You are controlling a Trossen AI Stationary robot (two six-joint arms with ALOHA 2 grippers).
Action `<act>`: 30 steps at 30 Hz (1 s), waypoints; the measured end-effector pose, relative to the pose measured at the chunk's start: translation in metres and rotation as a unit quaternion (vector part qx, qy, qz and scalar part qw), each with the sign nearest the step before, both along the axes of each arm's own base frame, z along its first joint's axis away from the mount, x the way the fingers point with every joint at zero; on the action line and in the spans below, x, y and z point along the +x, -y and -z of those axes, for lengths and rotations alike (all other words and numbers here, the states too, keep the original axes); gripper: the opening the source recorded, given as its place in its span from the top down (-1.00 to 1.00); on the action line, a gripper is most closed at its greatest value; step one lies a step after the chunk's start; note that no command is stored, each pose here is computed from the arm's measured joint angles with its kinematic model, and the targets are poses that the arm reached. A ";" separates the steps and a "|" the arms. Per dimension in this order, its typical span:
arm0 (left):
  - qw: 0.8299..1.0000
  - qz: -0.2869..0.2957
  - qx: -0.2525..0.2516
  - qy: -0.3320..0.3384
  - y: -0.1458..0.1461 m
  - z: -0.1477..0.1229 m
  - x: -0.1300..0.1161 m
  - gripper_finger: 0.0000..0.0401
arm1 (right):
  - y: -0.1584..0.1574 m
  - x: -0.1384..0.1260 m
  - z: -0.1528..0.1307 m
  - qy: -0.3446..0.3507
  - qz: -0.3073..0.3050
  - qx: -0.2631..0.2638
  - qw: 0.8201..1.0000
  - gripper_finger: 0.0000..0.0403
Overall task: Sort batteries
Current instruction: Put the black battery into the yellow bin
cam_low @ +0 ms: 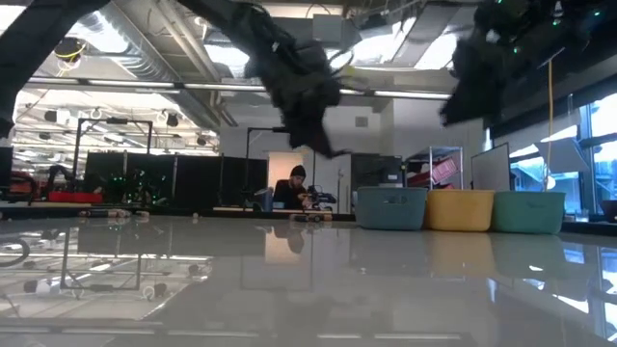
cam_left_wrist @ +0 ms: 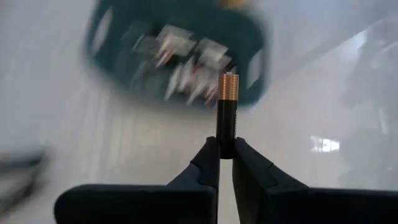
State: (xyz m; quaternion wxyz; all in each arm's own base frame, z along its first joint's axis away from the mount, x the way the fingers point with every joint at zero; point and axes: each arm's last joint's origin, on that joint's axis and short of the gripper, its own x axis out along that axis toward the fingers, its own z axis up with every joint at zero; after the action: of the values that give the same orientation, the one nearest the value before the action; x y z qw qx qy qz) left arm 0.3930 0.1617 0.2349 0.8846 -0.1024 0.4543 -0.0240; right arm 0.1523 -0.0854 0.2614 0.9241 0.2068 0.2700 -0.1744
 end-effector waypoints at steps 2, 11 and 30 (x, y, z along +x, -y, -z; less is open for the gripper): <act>0.998 0.029 0.008 0.050 0.018 -0.006 0.015 0.93 | -0.002 0.003 -0.004 0.052 -0.047 0.005 0.997 0.19; 0.972 0.029 0.056 0.225 0.074 -0.037 0.056 0.95 | -0.007 0.008 -0.007 0.219 -0.165 -0.010 0.961 0.19; 0.951 -0.018 0.058 0.303 0.081 -0.054 0.065 0.92 | -0.018 -0.012 -0.013 0.304 -0.144 -0.062 0.940 0.19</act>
State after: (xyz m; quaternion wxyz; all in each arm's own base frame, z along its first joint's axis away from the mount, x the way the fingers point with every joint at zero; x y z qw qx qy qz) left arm 0.4576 0.0810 0.2884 0.9854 -0.0466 0.1631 -0.0114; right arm 0.1405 -0.0675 0.2743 0.9883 0.1517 -0.0083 0.0150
